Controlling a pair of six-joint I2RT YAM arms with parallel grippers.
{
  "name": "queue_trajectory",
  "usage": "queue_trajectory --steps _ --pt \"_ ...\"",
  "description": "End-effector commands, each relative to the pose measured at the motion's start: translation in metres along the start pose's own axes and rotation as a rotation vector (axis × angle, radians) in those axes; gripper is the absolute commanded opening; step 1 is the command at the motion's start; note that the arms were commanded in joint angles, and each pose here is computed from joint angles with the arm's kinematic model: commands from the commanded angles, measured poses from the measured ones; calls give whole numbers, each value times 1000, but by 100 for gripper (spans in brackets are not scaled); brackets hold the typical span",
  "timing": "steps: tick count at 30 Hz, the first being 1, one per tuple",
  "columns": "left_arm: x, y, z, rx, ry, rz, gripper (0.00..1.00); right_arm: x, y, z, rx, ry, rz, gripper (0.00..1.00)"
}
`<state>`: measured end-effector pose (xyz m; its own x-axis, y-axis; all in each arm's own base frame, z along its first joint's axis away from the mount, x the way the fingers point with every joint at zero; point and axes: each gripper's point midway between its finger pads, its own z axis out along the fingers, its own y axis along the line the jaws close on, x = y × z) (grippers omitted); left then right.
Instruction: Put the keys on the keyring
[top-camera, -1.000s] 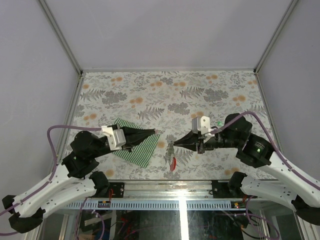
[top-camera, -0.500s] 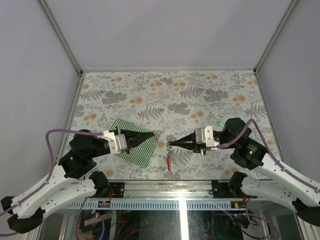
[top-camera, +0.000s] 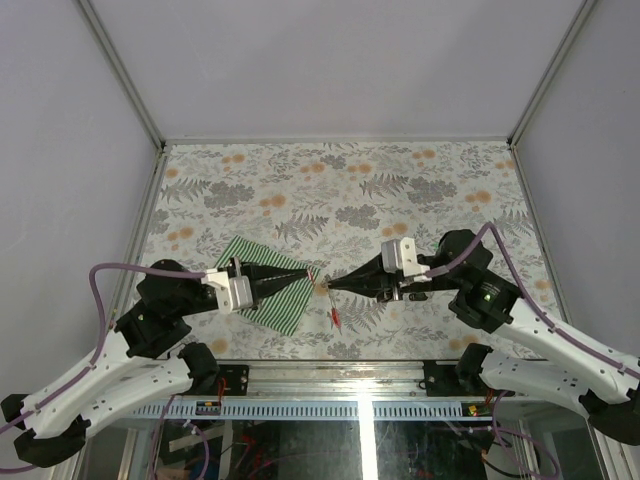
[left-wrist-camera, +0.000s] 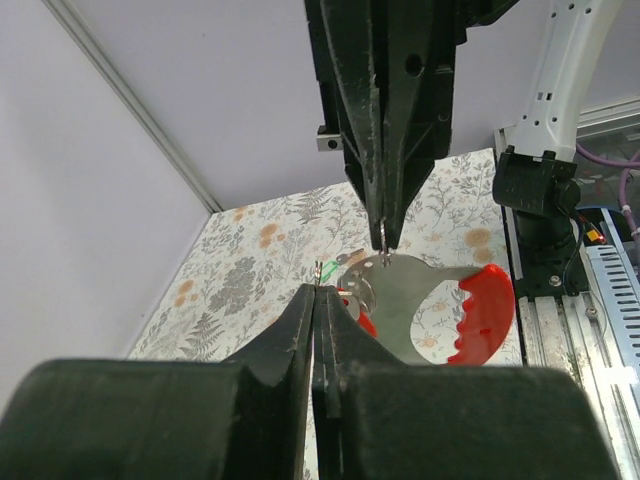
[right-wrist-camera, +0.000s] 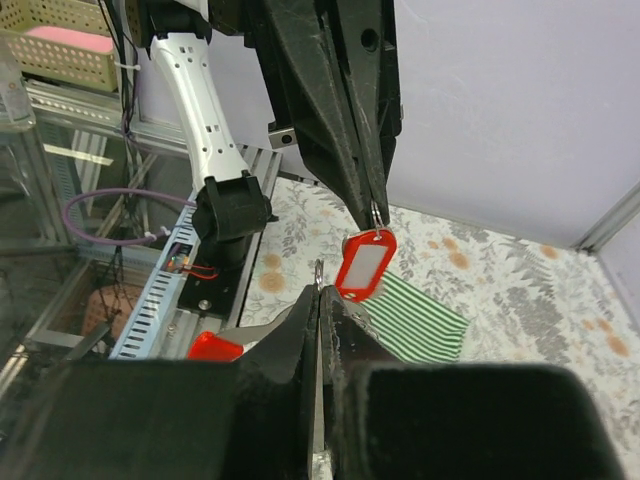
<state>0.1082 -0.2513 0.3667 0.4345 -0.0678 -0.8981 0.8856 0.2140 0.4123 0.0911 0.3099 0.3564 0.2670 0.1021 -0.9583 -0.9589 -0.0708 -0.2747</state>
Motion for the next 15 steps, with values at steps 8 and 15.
queue_trajectory --steps 8,15 --pt "-25 -6 -7 46 -70 66 0 -48 0 11 -43 -131 94 0" --pt "-29 -12 -8 75 -86 78 0 -45 -7 15 -16 -113 158 0"
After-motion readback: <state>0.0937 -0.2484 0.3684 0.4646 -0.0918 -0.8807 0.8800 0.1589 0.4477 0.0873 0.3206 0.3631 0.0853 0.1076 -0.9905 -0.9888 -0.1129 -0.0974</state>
